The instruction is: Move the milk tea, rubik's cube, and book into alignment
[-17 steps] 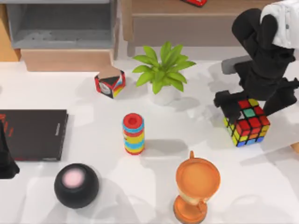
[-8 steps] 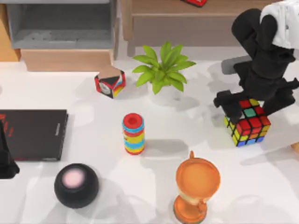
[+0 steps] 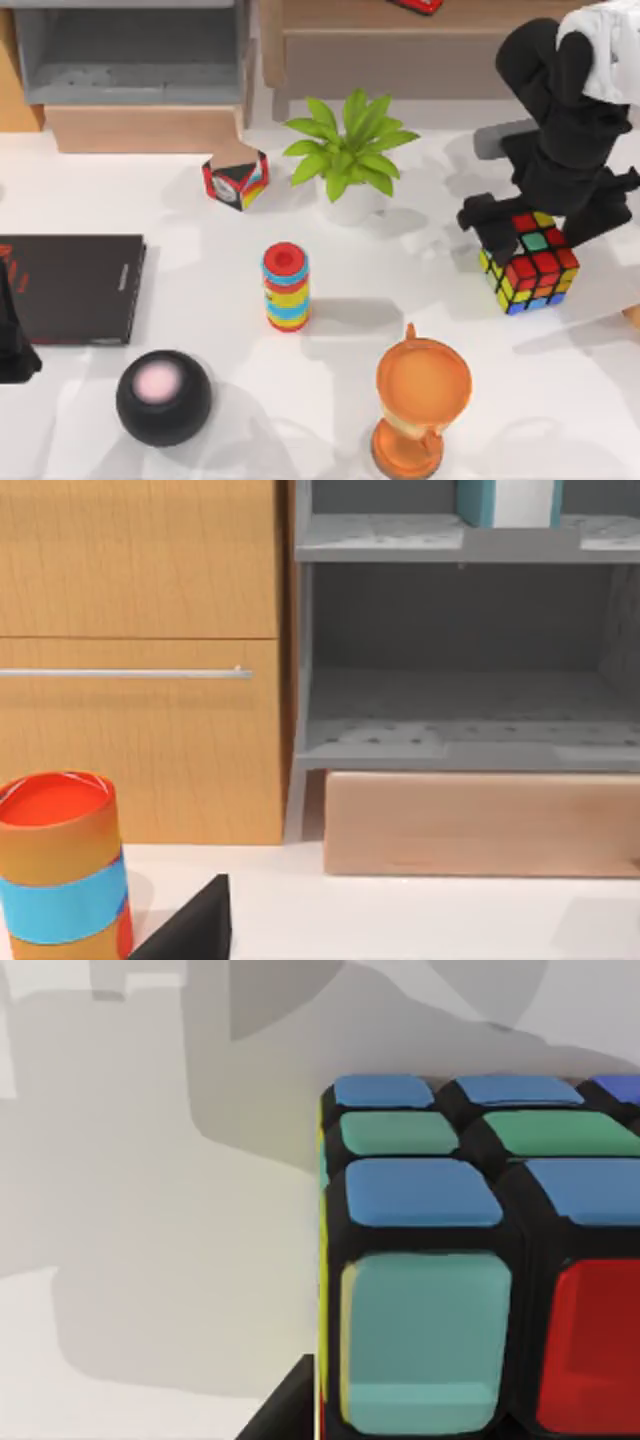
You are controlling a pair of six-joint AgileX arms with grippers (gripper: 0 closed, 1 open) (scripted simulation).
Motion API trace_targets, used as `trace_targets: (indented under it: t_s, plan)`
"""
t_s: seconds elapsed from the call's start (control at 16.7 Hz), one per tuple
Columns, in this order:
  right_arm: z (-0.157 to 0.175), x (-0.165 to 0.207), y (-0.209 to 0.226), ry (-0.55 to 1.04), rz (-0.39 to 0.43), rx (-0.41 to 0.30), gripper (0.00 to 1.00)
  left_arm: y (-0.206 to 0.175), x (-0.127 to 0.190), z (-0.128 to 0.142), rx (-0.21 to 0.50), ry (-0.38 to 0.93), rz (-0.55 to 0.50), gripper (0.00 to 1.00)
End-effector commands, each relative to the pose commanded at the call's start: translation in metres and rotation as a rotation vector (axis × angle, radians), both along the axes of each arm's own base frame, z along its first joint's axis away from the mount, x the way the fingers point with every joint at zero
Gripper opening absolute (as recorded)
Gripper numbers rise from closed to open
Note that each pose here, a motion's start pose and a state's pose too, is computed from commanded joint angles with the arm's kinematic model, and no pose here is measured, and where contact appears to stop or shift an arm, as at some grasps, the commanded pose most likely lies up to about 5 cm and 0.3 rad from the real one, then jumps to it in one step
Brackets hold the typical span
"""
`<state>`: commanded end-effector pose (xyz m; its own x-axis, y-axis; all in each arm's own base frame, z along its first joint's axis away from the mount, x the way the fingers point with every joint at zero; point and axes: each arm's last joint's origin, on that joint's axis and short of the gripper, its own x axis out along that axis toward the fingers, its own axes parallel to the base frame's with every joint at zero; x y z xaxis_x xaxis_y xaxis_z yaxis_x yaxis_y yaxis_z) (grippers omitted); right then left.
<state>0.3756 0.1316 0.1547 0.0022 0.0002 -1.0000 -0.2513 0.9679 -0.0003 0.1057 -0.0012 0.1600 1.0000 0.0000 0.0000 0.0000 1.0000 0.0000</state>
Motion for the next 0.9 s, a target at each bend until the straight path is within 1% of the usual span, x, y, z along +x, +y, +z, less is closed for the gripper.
trace_targets:
  t_s: [0.12, 0.42, 0.66, 0.78, 0.9]
  plan:
    - [0.005, 0.000, 0.000, 0.000, 0.000, 0.000, 0.00, 0.000, 0.000, 0.000, 0.000, 0.000, 0.000, 1.00]
    - [0.030, 0.000, 0.000, 0.000, 0.000, 0.000, 0.00, 0.000, 0.000, 0.000, 0.000, 0.000, 0.000, 1.00]
    - [0.028, 0.000, 0.000, 0.003, -0.001, 0.000, 0.00, 0.000, 0.000, 0.000, 0.000, 0.000, 0.000, 1.00]
    - [0.031, -0.001, -0.002, -0.021, -0.006, 0.021, 0.00, 0.000, 0.000, 0.000, 0.000, 0.000, 0.000, 1.00]
    - [0.034, -0.002, -0.004, -0.082, -0.011, 0.048, 0.00, 0.000, 0.000, 0.000, 0.000, 0.000, 0.000, 1.00]
